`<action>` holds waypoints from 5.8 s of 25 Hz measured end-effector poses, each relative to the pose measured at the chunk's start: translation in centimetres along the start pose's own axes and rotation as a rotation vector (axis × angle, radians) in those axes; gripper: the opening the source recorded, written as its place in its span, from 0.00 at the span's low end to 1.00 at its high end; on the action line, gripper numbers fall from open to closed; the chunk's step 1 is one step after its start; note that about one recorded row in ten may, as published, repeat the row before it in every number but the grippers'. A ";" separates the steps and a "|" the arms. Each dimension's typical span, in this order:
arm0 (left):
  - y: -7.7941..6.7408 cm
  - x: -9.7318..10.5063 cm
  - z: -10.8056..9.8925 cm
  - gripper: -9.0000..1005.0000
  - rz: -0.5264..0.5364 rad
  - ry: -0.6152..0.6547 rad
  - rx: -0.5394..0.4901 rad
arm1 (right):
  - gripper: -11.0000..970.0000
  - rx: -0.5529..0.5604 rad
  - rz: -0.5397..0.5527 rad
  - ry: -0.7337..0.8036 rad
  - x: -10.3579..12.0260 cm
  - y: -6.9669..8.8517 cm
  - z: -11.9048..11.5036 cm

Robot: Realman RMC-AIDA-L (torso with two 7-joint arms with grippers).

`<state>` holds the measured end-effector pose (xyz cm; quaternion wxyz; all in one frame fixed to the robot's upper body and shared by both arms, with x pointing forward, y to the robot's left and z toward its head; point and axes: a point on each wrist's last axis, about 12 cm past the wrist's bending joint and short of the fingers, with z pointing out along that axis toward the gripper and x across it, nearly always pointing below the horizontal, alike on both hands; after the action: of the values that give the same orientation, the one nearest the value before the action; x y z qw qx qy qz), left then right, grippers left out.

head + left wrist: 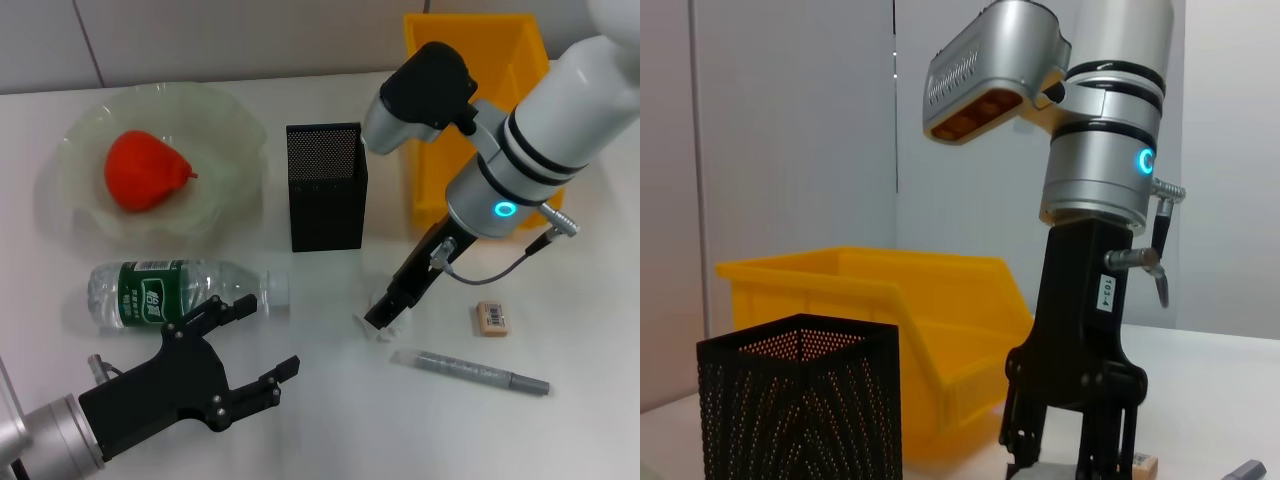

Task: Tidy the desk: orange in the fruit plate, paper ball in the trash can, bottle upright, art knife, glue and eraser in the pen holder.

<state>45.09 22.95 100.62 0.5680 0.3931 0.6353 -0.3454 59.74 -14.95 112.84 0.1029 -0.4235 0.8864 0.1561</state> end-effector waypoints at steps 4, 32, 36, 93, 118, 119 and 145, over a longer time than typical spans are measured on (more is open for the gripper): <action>0.0 0.0 0.0 0.81 0.001 -0.001 0.001 | 0.70 -0.009 0.003 0.014 0.0 0.1 0.2; 0.2 -0.5 0.7 0.81 0.012 -0.011 0.032 | 0.44 0.242 0.207 -0.409 6.2 -6.5 -15.8; 0.2 -0.5 0.7 0.81 0.011 -0.012 0.032 | 0.44 0.270 0.183 -0.411 5.8 -7.3 -15.0; 4.4 -8.0 7.3 0.81 0.302 0.318 0.206 | 0.85 0.008 -0.117 -1.133 28.1 1.5 -1.5; 3.3 -11.1 11.3 0.81 0.549 0.748 0.157 | 0.85 -0.072 -0.084 -1.102 27.7 1.7 -0.1; 3.3 -11.1 11.5 0.81 0.554 0.750 0.155 | 0.85 -0.074 -0.081 -1.103 27.7 1.7 -0.1; 3.7 -10.9 12.0 0.72 0.614 0.834 0.129 | 0.85 -0.091 -0.062 -1.091 27.5 1.7 0.3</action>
<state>54.33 12.82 110.13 0.3165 0.6995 0.6405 -0.0156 41.34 -33.64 104.24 0.5339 -0.3111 0.6836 0.3884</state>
